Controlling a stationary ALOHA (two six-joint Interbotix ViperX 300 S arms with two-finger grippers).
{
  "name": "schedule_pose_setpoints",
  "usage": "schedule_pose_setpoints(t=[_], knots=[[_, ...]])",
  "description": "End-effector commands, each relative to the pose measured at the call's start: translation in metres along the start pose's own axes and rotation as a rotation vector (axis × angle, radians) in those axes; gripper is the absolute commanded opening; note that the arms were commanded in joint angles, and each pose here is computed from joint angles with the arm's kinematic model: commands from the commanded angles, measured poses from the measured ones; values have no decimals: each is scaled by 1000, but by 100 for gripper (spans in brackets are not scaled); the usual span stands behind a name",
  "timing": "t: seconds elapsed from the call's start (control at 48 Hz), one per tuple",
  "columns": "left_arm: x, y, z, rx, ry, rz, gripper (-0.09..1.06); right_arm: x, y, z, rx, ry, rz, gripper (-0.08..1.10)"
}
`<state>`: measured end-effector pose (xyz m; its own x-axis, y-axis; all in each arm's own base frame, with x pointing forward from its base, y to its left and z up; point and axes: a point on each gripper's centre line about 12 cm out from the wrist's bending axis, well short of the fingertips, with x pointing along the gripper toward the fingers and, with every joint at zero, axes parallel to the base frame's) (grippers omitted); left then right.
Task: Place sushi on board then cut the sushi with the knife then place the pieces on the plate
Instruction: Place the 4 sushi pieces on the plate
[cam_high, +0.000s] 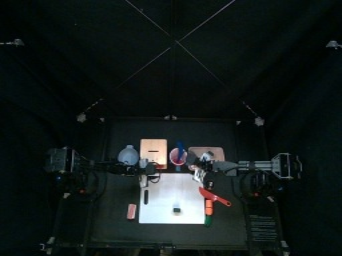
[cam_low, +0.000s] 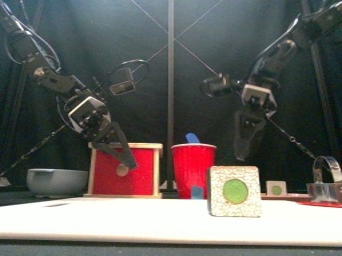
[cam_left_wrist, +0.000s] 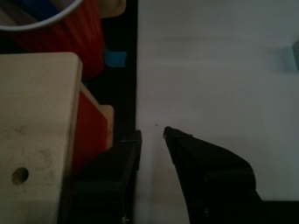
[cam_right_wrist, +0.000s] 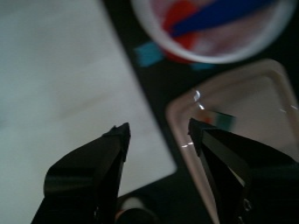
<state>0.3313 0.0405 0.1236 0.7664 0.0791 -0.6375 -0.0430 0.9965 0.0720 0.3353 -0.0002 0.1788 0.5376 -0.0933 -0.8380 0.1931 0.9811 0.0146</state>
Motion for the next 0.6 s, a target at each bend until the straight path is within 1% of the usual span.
schedule_pose_setpoints(t=[0.021,0.125,0.292,0.375,0.604], knots=[[-1,1,9,-6,-28,3,70,-5,36,16,-56,-75,82,89],[-1,1,9,-9,-26,3,70,2,59,18,-63,-84,137,89],[-1,1,7,-27,-12,6,70,17,87,17,-9,-31,199,89],[-1,1,6,-30,-6,6,70,21,98,18,11,-21,223,89],[0,2,6,-28,-4,8,70,26,121,24,32,-12,266,89]])
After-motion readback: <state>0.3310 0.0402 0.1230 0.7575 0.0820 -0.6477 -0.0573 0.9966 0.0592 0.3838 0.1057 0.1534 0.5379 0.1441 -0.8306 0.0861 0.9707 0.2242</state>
